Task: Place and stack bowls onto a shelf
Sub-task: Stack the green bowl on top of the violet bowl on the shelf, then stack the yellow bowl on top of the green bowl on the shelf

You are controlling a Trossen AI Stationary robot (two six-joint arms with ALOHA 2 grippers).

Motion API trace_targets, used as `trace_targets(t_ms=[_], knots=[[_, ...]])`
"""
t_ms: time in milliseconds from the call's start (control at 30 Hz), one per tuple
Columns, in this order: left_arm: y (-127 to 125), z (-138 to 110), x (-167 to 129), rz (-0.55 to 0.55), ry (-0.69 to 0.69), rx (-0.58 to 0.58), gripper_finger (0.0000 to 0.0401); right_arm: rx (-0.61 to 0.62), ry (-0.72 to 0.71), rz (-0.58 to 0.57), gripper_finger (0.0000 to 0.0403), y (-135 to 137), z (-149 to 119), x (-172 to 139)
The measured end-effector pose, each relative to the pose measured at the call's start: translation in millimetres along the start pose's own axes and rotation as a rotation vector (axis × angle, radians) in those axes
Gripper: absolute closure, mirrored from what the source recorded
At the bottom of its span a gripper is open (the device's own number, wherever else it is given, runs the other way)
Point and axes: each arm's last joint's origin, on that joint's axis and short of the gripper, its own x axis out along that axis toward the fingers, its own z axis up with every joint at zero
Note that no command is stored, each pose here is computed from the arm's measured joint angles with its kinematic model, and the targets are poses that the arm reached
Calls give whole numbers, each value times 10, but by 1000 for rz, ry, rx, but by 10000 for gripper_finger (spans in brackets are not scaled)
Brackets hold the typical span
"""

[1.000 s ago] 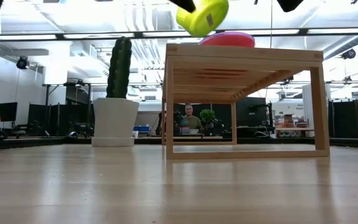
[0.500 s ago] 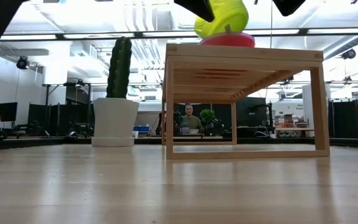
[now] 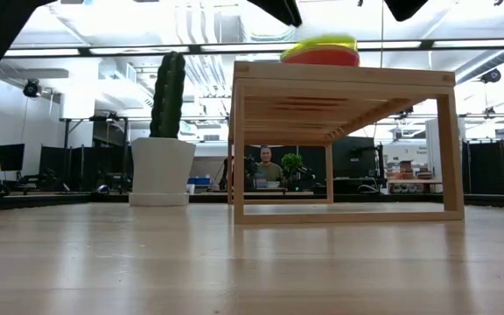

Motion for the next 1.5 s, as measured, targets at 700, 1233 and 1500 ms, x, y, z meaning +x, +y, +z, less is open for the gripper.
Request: trace_targets(t_ms=[700,1233,1500], knots=[[-565,-307,-206,-398,283,-451,271,-3,45,-242,394,-23,-122,240],[-1940,-1371,-128,-372,693,-1141,272,-55,27,-195,394,69,-109,197],[-2639,-1704,26,-446,906,-1399,272,-102,-6,-186,394,77,-70,194]])
